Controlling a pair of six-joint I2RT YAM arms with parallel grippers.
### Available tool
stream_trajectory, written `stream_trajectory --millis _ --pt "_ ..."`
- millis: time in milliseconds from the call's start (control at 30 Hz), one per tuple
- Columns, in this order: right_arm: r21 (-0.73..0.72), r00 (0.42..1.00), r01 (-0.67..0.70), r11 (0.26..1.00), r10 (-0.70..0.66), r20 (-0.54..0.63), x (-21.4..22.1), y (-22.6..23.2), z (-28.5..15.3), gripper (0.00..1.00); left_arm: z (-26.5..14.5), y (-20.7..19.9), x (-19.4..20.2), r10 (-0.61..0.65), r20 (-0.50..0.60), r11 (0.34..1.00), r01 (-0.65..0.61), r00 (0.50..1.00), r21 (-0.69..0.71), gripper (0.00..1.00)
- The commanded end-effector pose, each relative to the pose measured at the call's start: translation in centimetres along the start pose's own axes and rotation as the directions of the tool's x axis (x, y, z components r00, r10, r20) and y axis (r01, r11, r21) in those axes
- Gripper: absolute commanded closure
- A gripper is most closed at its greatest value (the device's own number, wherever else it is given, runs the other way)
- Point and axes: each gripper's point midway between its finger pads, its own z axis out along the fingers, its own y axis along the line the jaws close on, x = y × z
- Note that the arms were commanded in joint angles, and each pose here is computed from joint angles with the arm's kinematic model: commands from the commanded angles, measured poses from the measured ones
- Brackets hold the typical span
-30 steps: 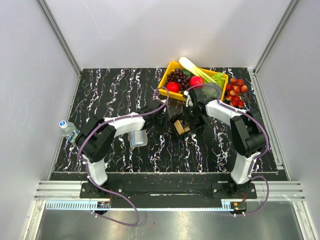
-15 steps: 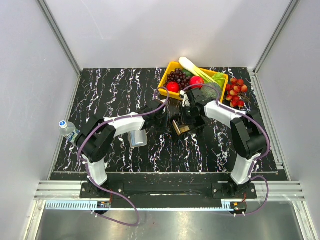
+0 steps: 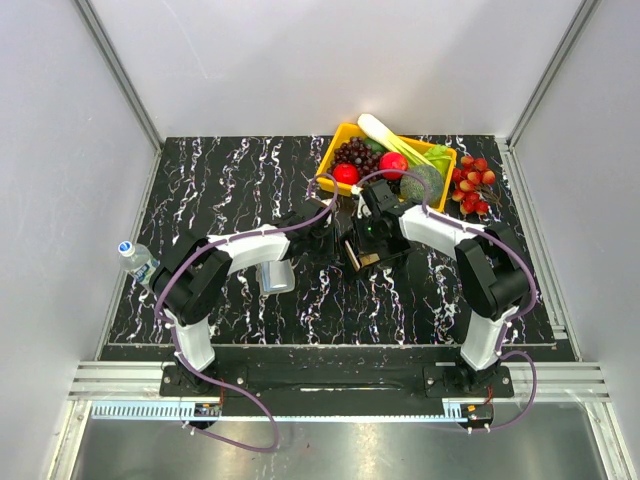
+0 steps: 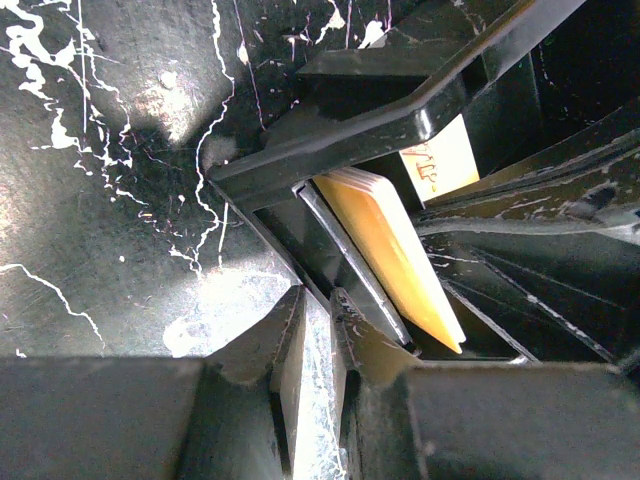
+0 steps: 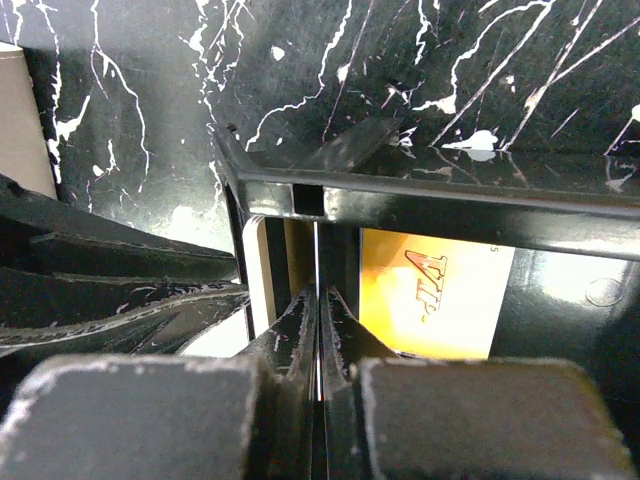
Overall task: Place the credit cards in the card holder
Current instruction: Pick up the credit card from the storage box.
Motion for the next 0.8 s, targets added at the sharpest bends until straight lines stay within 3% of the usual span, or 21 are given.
stream_trajectory --millis 0,100,400,767 --pt "0.028 1.000 0.022 0.999 -0.022 -0.011 0.0 0.3 0.1 0.95 -0.2 0.0 -0.3 0.012 0.023 1.000 -0.012 1.000 -0.001 0.80" --pt "0.074 0.999 0.021 0.997 -0.024 0.035 -0.9 -0.3 -0.8 1.00 -0.2 0.0 -0.3 0.012 0.023 1.000 -0.012 1.000 -0.003 0.80" --pt "0.302 0.968 -0.010 0.953 -0.066 0.242 -4.5 -3.3 -6.5 1.00 -1.2 -0.6 -1.0 0.031 0.058 0.999 -0.032 0.998 0.015 0.79" --pt "0.272 0.926 -0.081 0.959 -0.028 0.376 -6.5 -2.3 -10.9 1.00 -6.8 -3.9 -3.9 0.104 0.216 0.987 -0.127 0.971 0.095 0.46"
